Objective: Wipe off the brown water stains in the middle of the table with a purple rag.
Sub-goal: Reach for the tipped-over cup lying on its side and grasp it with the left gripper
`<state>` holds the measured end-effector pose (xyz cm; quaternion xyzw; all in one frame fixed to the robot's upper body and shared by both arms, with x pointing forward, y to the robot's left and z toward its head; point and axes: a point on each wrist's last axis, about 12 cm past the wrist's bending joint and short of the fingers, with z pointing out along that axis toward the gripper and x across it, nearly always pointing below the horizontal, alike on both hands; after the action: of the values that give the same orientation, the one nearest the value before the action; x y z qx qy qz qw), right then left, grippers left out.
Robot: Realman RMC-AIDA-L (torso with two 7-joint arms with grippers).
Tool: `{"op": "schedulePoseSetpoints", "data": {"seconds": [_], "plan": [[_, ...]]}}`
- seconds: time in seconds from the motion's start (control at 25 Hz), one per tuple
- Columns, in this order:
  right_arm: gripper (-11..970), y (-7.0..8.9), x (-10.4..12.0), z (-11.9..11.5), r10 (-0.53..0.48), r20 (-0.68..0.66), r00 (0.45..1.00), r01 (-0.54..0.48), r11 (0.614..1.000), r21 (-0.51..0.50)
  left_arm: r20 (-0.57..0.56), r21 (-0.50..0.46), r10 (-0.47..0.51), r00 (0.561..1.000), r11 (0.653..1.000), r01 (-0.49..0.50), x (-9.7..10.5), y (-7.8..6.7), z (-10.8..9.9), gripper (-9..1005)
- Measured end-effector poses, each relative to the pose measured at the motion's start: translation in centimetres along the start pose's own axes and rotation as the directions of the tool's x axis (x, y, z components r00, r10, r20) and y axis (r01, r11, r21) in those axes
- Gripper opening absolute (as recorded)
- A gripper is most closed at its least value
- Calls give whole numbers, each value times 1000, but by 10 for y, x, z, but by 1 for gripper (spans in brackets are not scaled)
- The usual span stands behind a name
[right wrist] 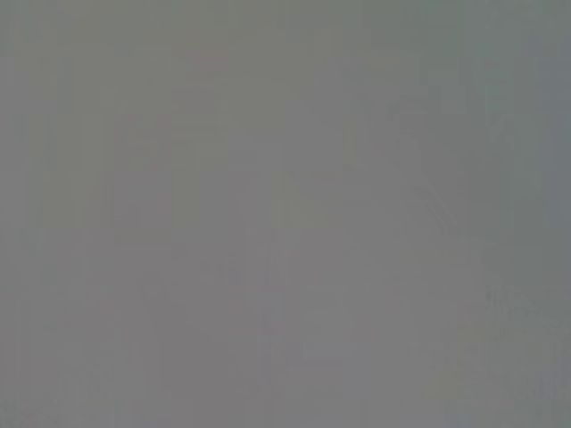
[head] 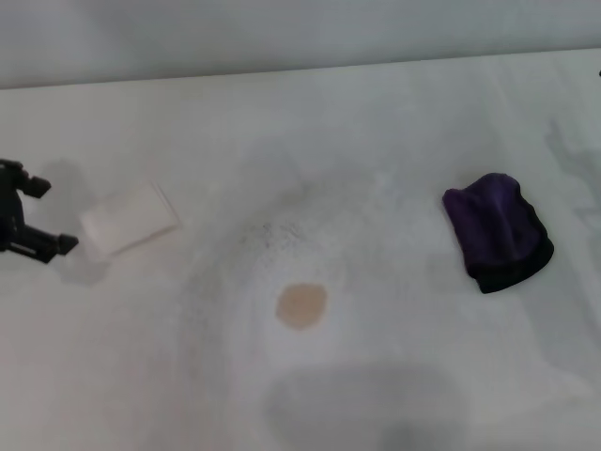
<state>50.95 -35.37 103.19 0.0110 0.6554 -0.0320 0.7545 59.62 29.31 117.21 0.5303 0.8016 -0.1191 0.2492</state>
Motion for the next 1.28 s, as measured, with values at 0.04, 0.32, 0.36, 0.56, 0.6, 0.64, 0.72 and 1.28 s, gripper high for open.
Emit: {"op": "schedulePoseSetpoints", "data": {"seconds": [0.04,0.32,0.36,0.56,0.6,0.64,0.72,1.28], "plan": [[871,0,1,-1,6,-3,1000,-6,1000,4,-13,-1,5,1000,1000,-5,2,-1,4,873],[871,4,3,-2,22,-16,1000,-22,1000,2,-26,-58,9,1000,998,-10,14,3,13,872],[871,5,3,0,22,-17,1000,-22,1000,0,-21,-67,12,1000,998,-14,15,4,15,872],[871,10,2,10,25,-28,999,-25,1000,-13,-1,-107,24,1000,994,-24,18,6,24,872],[871,11,2,12,24,-29,999,-25,1000,-15,4,-115,25,1000,993,-25,18,7,27,872],[871,11,1,13,24,-29,999,-25,1000,-17,8,-123,27,1000,992,-26,18,7,30,872],[871,12,1,16,24,-29,999,-25,999,-20,14,-137,33,999,990,-31,18,7,36,872],[870,15,-2,26,21,-27,999,-22,999,-28,132,-167,33,991,986,-10,10,15,59,873]]}}
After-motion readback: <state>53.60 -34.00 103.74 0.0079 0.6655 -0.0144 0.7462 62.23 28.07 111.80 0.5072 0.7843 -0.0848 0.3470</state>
